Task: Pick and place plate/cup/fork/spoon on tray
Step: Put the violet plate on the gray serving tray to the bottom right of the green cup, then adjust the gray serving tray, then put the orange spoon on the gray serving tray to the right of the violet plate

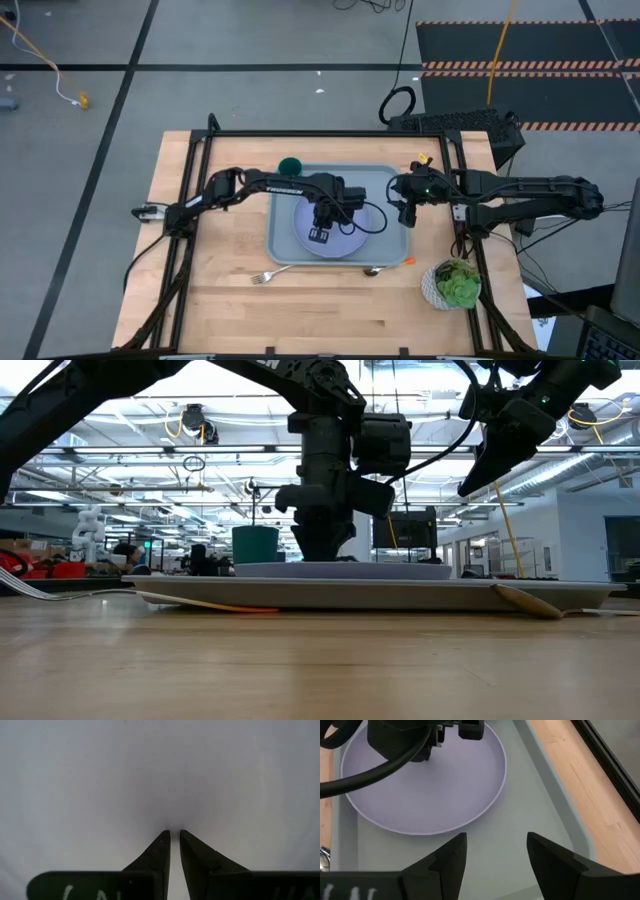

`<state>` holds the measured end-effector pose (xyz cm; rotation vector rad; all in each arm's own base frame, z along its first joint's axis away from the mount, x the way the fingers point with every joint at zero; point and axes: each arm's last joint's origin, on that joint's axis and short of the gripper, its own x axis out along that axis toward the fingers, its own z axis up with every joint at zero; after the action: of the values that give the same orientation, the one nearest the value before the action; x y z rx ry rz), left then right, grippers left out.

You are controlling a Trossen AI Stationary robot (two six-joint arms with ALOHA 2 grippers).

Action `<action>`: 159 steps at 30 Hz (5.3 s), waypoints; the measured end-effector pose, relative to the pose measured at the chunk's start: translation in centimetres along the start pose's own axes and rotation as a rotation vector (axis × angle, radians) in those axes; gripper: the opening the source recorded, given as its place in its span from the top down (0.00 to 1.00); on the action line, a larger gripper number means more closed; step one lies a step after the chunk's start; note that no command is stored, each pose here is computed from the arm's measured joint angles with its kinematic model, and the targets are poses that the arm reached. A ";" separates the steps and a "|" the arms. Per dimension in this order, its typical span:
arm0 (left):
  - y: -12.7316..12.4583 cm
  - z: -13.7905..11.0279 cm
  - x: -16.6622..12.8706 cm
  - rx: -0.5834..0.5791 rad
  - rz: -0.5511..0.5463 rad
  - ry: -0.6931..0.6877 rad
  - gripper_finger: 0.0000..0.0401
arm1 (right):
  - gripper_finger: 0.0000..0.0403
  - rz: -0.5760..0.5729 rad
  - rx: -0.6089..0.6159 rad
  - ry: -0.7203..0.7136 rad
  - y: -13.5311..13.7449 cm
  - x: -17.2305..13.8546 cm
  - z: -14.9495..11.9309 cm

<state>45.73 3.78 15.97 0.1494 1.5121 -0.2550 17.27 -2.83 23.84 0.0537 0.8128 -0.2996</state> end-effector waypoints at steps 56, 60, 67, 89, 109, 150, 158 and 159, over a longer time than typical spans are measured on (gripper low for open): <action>-0.4 0.3 -10.9 -0.104 0.220 -0.426 0.89 | 0.55 -0.110 -0.037 0.073 -0.3 -0.1 -0.7; -1.1 0.7 -13.3 -0.083 0.249 -0.582 0.98 | 0.59 -0.113 -0.031 0.066 -0.3 -0.1 -0.7; -2.3 1.3 -13.7 -0.070 0.243 -0.630 0.99 | 0.67 -0.113 -0.059 0.093 -0.3 -0.1 -0.9; -9.3 -12.8 -18.6 -0.272 0.497 -1.120 1.00 | 1.00 -0.099 -0.029 0.222 -0.3 -0.3 -2.2; -12.8 -24.7 -12.7 -0.305 0.393 -1.352 1.00 | 1.00 -0.051 -0.108 0.769 -2.1 5.8 -2.6; -13.3 -28.9 -9.9 -0.282 0.397 -1.313 1.00 | 1.00 0.089 -0.126 0.717 -2.1 10.3 -2.6; -13.3 -29.0 -9.7 -0.304 0.380 -1.289 1.00 | 1.00 0.064 -0.094 0.773 -2.1 9.8 -2.8; -13.3 -29.0 -9.6 -0.308 0.377 -1.287 1.00 | 1.00 0.054 -0.081 0.817 -2.1 9.3 -2.9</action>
<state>13.92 -0.98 24.73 0.0012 0.2134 0.1861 20.65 -6.66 15.33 0.1258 1.6299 -0.1867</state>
